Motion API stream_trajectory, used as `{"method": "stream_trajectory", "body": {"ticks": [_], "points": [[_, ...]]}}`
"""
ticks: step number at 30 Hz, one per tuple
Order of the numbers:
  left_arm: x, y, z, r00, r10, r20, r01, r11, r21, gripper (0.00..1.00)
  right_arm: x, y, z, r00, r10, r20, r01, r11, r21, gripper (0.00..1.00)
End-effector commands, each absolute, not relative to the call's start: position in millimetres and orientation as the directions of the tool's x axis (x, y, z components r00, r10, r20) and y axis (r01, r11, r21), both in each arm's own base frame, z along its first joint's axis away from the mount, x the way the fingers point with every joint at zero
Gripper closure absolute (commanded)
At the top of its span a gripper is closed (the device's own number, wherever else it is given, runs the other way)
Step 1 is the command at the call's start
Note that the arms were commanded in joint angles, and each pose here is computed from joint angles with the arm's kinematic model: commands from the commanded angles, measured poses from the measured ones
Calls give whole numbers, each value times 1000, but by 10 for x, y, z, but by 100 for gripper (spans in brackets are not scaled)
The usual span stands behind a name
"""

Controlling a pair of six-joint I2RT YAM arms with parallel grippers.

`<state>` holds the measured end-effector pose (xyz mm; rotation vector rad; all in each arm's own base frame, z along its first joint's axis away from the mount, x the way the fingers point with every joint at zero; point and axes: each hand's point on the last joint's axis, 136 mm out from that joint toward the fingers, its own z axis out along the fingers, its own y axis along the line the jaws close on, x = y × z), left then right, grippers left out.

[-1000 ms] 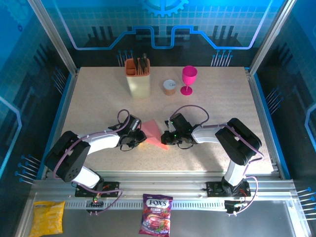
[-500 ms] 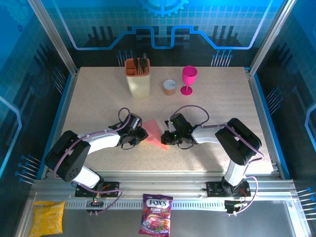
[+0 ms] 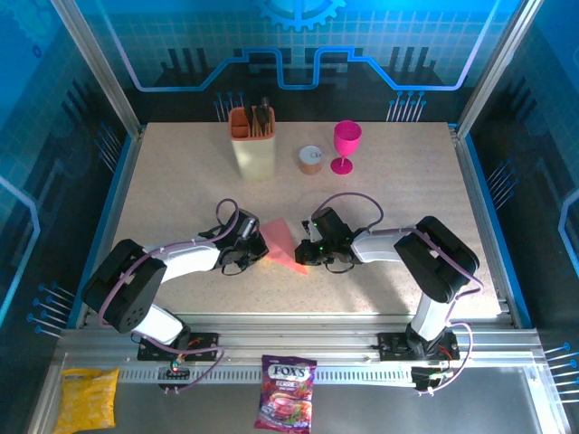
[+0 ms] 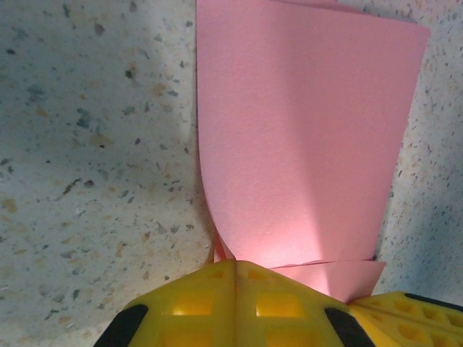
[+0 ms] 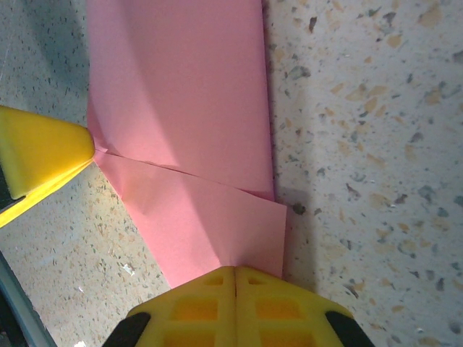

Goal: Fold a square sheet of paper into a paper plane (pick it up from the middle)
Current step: Fourth fold the wing at the center of the table.

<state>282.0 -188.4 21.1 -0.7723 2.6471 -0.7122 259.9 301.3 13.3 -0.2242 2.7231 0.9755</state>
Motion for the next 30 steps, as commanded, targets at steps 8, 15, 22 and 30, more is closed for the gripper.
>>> {"method": "stream_trajectory", "body": {"ticks": [8,15,22,30], "points": [[2744,-1827,287,-812,-565,-148,-409,730,-547,100,2535,2987,261,-965,-86,-247,-222,769,600,100],[2713,-1805,357,-810,-566,-156,-402,729,-554,100,2601,3150,548,-951,-105,-290,-272,730,627,100],[2714,-1797,406,-807,-568,-162,-400,726,-559,100,2604,3443,567,-944,-149,-294,-310,704,639,100],[2717,-1795,490,-798,-579,-165,-400,715,-574,100,2592,3487,172,-959,-157,-235,-273,732,624,100]]}}
